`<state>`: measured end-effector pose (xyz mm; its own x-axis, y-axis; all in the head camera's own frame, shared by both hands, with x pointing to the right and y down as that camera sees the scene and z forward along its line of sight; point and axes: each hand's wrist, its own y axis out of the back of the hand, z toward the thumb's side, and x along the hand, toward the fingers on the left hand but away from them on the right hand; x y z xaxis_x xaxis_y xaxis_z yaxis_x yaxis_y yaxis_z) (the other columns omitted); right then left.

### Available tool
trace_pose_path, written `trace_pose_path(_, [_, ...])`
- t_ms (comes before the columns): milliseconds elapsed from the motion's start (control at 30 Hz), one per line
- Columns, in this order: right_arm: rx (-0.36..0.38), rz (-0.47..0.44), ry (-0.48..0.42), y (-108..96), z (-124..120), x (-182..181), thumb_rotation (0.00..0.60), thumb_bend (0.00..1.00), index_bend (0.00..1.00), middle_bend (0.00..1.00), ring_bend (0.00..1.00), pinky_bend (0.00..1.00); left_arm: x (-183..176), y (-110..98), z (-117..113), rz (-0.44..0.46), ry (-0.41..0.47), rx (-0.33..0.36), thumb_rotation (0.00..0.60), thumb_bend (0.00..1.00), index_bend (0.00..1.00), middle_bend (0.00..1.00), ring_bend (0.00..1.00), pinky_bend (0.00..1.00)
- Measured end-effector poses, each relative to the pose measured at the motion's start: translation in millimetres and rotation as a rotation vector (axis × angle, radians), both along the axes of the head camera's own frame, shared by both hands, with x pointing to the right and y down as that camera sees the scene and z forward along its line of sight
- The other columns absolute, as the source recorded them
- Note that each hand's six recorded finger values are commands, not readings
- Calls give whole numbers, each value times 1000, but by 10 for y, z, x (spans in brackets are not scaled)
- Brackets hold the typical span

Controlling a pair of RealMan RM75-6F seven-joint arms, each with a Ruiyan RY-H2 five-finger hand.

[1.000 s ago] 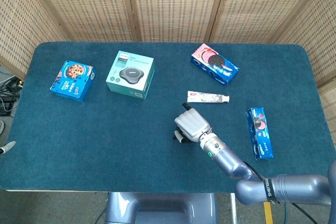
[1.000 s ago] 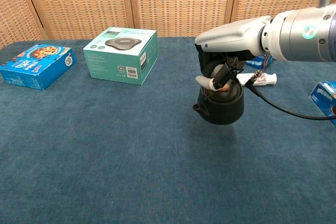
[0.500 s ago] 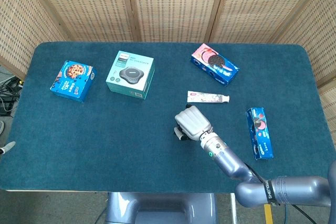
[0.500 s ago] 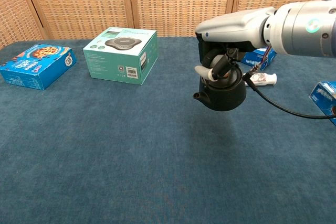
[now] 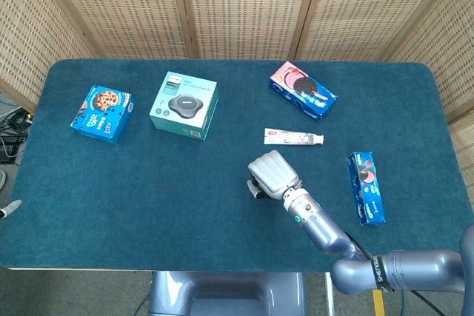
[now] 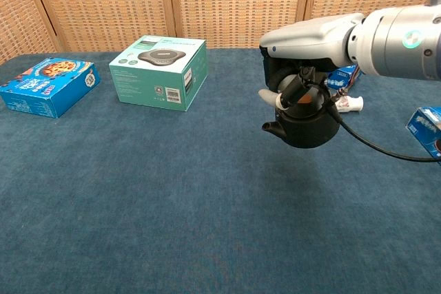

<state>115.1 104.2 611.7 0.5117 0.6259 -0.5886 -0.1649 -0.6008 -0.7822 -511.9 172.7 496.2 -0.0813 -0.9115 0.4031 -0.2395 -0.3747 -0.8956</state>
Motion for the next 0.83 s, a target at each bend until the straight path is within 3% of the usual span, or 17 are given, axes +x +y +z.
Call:
trace_pose_path(333, [-18,23,2,8,10,52,600,917,1000,1000,999,895,10,2,4,4,3,-3,600,0,0,0,0,0])
trace_pose_path(833, [-80,190,-22,-31,-70,128,600,923,1000,1000,1000,895,3,5,0,3,8,-5,600,0,0,0,0,0])
